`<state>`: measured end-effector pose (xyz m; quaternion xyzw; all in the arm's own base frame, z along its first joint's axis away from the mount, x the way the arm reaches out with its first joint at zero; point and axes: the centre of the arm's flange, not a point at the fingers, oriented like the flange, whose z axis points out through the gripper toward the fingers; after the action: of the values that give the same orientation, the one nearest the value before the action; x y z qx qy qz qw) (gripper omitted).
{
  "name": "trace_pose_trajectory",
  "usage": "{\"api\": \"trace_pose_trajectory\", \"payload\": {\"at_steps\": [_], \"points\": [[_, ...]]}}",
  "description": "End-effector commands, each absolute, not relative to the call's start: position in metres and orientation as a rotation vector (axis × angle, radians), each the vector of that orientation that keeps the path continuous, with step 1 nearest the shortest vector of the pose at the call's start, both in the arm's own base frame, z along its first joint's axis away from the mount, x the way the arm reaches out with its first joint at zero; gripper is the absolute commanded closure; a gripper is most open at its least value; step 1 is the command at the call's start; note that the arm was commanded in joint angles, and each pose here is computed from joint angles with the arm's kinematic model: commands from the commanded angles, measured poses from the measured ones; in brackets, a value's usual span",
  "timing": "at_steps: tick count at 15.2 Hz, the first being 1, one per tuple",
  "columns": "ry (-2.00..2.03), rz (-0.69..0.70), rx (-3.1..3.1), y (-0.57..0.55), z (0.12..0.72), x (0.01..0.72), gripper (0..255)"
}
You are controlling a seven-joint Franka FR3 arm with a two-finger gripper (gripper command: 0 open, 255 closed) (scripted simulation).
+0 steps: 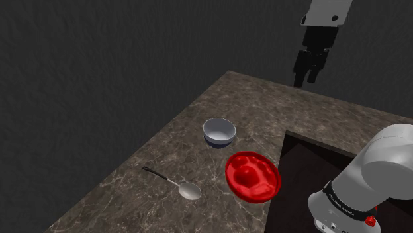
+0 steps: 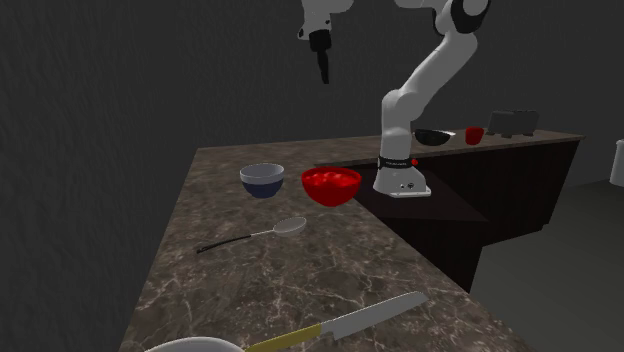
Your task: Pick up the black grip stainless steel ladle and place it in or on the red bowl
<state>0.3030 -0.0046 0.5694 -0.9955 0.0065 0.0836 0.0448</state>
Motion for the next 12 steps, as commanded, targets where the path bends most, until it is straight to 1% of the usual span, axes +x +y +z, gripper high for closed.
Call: {"api": "trace_pose_trajectory", "payload": {"at_steps": [1, 12], "points": [[0.02, 0.256, -3.041, -0.005, 0.569, 0.303, 0], [-0.149, 0.209, -3.038, 0.095, 0.479, 0.354, 0]]}}
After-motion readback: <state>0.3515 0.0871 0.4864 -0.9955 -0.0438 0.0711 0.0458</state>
